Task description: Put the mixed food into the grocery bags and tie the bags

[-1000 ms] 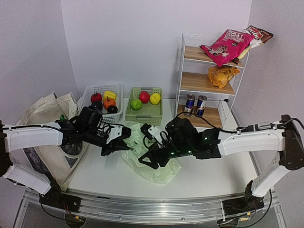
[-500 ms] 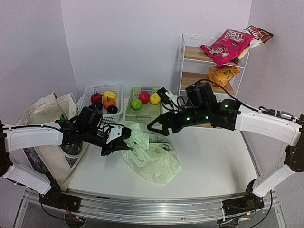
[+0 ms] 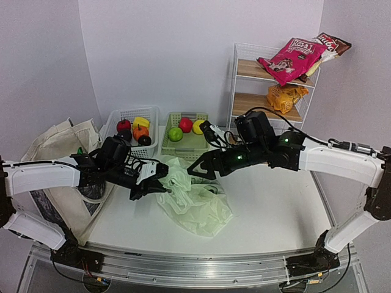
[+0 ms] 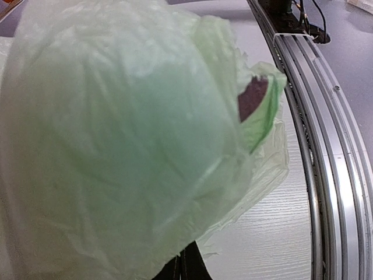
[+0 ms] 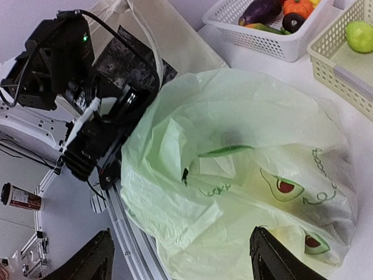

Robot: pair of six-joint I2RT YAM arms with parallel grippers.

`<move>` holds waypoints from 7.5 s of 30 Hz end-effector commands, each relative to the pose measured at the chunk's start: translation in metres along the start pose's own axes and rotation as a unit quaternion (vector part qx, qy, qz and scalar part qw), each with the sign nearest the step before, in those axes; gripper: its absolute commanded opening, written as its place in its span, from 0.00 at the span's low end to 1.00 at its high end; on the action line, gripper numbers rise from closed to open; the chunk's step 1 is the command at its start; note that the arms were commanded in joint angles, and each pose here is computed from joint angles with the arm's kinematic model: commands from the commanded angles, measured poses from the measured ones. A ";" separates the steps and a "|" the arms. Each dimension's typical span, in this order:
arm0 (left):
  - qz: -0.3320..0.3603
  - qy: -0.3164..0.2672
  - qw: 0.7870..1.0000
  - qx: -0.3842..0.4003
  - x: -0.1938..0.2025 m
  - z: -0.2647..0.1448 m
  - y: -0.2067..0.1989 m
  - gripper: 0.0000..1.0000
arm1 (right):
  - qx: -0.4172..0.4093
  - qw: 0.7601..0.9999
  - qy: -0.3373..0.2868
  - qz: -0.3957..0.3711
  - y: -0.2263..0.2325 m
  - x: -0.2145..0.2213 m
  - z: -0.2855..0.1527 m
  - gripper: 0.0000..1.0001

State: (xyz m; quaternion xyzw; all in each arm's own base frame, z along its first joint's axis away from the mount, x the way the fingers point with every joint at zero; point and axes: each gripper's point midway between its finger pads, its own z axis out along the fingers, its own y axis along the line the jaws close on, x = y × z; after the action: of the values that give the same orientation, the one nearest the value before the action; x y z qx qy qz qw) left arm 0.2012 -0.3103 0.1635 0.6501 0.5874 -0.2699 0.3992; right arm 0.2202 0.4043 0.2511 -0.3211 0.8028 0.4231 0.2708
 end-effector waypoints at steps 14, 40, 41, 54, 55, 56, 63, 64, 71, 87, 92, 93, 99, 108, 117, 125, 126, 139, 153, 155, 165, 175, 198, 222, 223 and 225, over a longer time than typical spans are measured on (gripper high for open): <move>0.016 -0.032 0.999 -0.018 -0.026 -0.009 0.013 0.00 | -0.116 0.990 0.039 0.067 0.024 0.010 0.038 0.70; 0.024 -0.036 0.999 -0.023 -0.030 -0.011 0.015 0.00 | -0.047 0.992 0.062 0.103 -0.047 0.043 0.040 0.00; 0.025 -0.037 0.999 -0.023 -0.031 -0.011 0.015 0.00 | -0.053 0.991 0.069 0.100 -0.046 0.048 0.042 0.00; 0.020 -0.041 0.999 0.006 -0.030 -0.008 0.007 0.00 | -0.118 0.985 0.082 0.092 -0.032 0.051 0.094 0.00; 0.022 -0.031 0.999 0.005 -0.025 -0.007 0.008 0.02 | -0.117 0.986 0.079 0.091 -0.033 0.051 0.094 0.00; 0.022 -0.022 1.000 0.002 -0.020 -0.008 0.010 0.04 | -0.117 0.986 0.076 0.089 -0.034 0.051 0.095 0.01; 0.031 0.000 0.999 -0.035 -0.006 -0.027 0.047 0.28 | -0.122 0.987 0.065 0.084 -0.031 0.047 0.094 0.02; 0.041 0.001 0.999 -0.033 -0.007 -0.028 0.047 0.30 | -0.122 0.987 0.063 0.082 -0.030 0.046 0.095 0.02; 0.076 -0.002 0.997 -0.028 -0.002 -0.015 0.048 0.25 | -0.096 0.992 0.046 0.072 -0.043 0.040 0.113 0.02; 0.106 -0.061 0.992 0.022 -0.017 0.003 0.041 0.25 | -0.102 0.994 -0.016 0.038 -0.045 0.006 0.130 0.01; 0.087 -0.070 0.993 0.033 -0.024 0.005 0.044 0.29 | -0.132 0.990 -0.023 0.040 -0.035 -0.002 0.133 0.02; 0.082 -0.067 0.994 0.027 -0.023 0.005 0.047 0.29 | -0.138 0.989 -0.023 0.040 -0.033 -0.002 0.132 0.02; 0.082 -0.052 0.995 0.002 -0.016 0.004 0.057 0.32 | -0.179 0.983 -0.015 0.032 -0.012 0.004 0.120 0.02; 0.093 -0.067 0.993 0.018 -0.022 0.003 0.051 0.47 | -0.200 0.978 -0.058 -0.016 0.017 -0.024 0.101 0.02; 0.083 -0.072 0.994 0.016 -0.026 0.003 0.053 0.27 | -0.189 0.978 -0.086 -0.031 0.013 -0.031 0.111 0.02; 0.080 -0.068 0.994 0.010 -0.028 -0.002 0.054 0.00 | -0.153 0.980 -0.121 -0.040 -0.001 -0.035 0.111 0.15; 0.078 -0.064 0.995 0.006 -0.028 -0.003 0.056 0.00 | -0.145 0.981 -0.124 -0.043 -0.003 -0.034 0.108 0.18; 0.051 -0.051 0.997 -0.029 -0.024 -0.012 0.064 0.00 | 0.037 0.998 -0.034 -0.047 -0.052 0.021 0.040 0.51; 0.021 -0.062 0.997 -0.052 -0.031 -0.023 0.063 0.00 | 0.065 0.997 -0.033 -0.040 -0.034 -0.011 -0.003 0.73; 0.016 -0.064 0.996 -0.055 -0.032 -0.023 0.065 0.00 | 0.035 0.999 -0.028 -0.026 -0.021 -0.013 -0.004 0.80; -0.061 -0.105 0.990 -0.072 -0.067 -0.031 0.076 0.00 | -0.034 0.998 -0.032 -0.036 0.028 -0.012 0.012 0.85; -0.113 -0.170 0.978 -0.030 -0.120 -0.038 0.046 0.00 | -0.034 0.997 -0.063 -0.031 0.038 -0.023 0.076 0.87; -0.002 -0.167 0.983 -0.076 -0.148 -0.090 0.064 1.00 | -0.106 0.974 -0.018 -0.202 0.083 -0.004 -0.011 0.00; -0.135 -0.194 0.971 0.027 -0.137 -0.087 0.073 0.00 | 0.176 0.977 -0.111 -0.050 -0.046 -0.037 -0.038 0.02; -0.138 -0.194 0.971 0.022 -0.133 -0.089 0.074 0.00 | 0.207 0.970 -0.129 -0.010 -0.064 -0.036 -0.049 0.02; -0.119 -0.193 0.974 0.021 -0.126 -0.089 0.068 0.00 | 0.260 0.951 -0.158 0.057 -0.094 -0.024 -0.066 0.02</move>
State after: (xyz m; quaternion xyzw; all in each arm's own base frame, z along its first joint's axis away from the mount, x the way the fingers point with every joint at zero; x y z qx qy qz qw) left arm 0.2319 -0.3189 0.3057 0.5462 0.5741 -0.4469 0.4152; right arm 0.2460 0.3885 0.2595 -0.3412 0.7888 0.3286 0.3917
